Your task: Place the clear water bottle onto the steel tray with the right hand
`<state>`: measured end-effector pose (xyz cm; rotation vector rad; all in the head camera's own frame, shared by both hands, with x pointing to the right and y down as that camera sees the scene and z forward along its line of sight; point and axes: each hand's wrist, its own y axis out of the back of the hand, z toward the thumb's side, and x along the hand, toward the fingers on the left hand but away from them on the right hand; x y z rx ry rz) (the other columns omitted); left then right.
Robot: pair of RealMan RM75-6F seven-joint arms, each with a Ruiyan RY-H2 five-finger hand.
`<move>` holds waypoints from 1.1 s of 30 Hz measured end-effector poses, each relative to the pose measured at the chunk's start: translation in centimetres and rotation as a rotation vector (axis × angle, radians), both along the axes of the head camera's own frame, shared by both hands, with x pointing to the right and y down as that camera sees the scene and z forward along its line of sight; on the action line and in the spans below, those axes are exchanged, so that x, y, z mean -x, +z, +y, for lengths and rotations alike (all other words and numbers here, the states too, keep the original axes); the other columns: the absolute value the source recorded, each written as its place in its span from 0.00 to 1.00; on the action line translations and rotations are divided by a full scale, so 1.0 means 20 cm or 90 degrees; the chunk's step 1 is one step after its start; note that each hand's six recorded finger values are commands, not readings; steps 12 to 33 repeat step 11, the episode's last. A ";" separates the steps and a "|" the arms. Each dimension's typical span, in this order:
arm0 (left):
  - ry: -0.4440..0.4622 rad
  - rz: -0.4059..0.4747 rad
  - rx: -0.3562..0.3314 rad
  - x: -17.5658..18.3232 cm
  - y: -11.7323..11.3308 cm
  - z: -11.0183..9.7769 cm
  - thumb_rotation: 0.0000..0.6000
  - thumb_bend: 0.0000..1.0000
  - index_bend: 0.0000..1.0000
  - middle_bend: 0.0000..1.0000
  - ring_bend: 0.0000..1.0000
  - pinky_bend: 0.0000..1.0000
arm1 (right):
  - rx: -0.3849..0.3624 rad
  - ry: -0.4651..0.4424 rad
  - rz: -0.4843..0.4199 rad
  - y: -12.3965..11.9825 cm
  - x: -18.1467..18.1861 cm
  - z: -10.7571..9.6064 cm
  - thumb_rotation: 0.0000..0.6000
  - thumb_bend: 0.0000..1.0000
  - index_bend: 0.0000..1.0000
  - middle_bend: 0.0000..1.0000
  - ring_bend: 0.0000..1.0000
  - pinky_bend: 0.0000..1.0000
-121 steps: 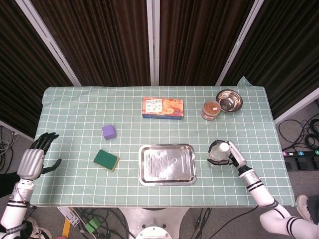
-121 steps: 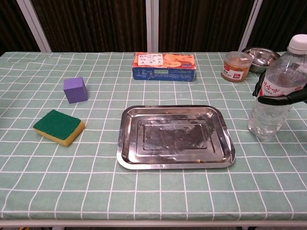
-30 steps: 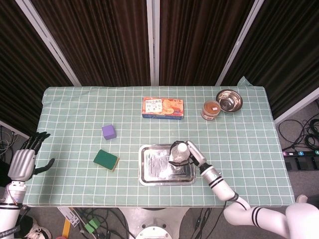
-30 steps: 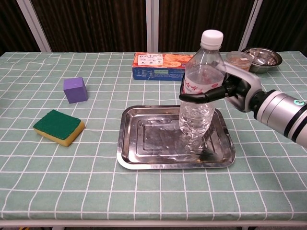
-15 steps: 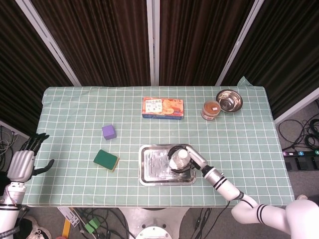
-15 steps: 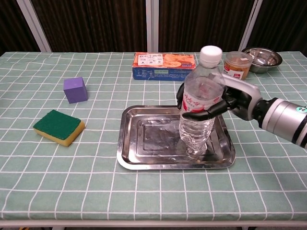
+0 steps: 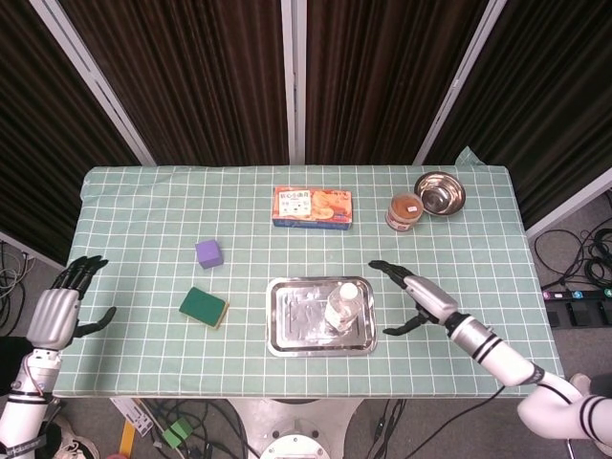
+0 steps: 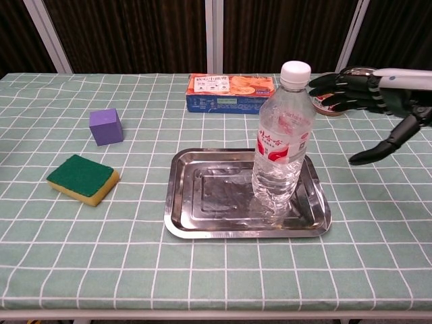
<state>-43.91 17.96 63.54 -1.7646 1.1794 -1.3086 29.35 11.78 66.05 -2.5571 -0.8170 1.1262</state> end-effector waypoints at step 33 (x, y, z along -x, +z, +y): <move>-0.002 -0.013 0.009 -0.02 -0.02 0.03 0.94 0.31 0.19 0.21 0.11 0.19 | -0.270 -0.083 0.384 -0.15 -0.41 0.01 1.00 0.00 0.00 0.02 0.00 0.00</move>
